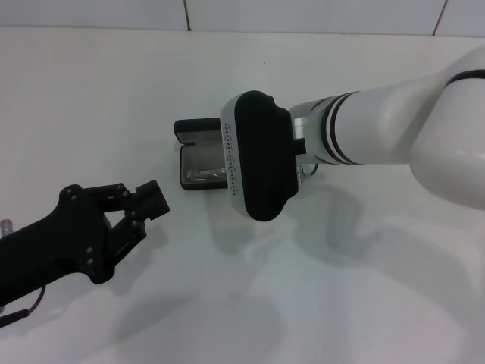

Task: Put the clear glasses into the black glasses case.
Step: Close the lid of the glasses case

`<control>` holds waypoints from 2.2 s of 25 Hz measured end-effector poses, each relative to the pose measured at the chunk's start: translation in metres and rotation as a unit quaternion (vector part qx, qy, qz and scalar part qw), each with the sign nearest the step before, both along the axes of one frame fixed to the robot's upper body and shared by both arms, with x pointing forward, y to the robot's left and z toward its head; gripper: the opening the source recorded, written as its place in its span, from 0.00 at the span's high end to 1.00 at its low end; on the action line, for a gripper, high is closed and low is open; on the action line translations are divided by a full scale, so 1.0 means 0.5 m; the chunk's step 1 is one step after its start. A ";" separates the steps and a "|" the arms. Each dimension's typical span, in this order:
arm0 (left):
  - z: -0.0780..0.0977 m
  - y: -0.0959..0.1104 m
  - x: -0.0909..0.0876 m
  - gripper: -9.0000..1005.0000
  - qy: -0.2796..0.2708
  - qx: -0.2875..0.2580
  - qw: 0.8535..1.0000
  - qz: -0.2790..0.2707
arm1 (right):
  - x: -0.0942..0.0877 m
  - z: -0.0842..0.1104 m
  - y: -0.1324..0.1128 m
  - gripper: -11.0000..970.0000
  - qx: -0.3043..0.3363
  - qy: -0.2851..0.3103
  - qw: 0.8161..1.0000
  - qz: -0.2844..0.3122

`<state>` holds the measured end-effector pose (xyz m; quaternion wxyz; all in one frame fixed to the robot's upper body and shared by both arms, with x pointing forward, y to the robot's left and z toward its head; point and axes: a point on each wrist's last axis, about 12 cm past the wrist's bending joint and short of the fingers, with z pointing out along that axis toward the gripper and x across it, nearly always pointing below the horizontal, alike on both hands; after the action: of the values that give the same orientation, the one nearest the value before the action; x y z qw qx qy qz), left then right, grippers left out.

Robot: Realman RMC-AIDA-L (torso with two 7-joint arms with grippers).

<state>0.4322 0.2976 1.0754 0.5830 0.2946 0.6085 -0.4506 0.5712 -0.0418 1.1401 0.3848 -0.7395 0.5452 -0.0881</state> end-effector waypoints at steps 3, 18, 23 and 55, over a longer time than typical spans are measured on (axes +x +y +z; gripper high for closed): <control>0.000 0.004 -0.001 0.76 0.000 0.000 1.000 0.005 | -0.004 0.003 0.002 0.88 0.007 0.002 1.000 0.002; 0.021 0.056 -0.012 0.75 -0.030 -0.018 0.998 0.061 | -0.027 0.051 -0.052 0.88 0.150 0.016 0.987 -0.058; 0.029 0.056 -0.001 0.75 -0.040 -0.018 0.997 0.056 | -0.023 0.065 -0.111 0.88 0.241 0.035 0.962 -0.119; 0.042 -0.161 0.303 0.74 0.026 0.075 0.996 0.038 | -0.128 -0.096 -0.490 0.88 0.572 0.291 0.762 -0.088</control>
<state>0.5836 0.2170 1.0963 0.5598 0.3024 0.6662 -0.3890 0.5072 -0.2868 1.0919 0.5498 -0.3214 0.6425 0.4262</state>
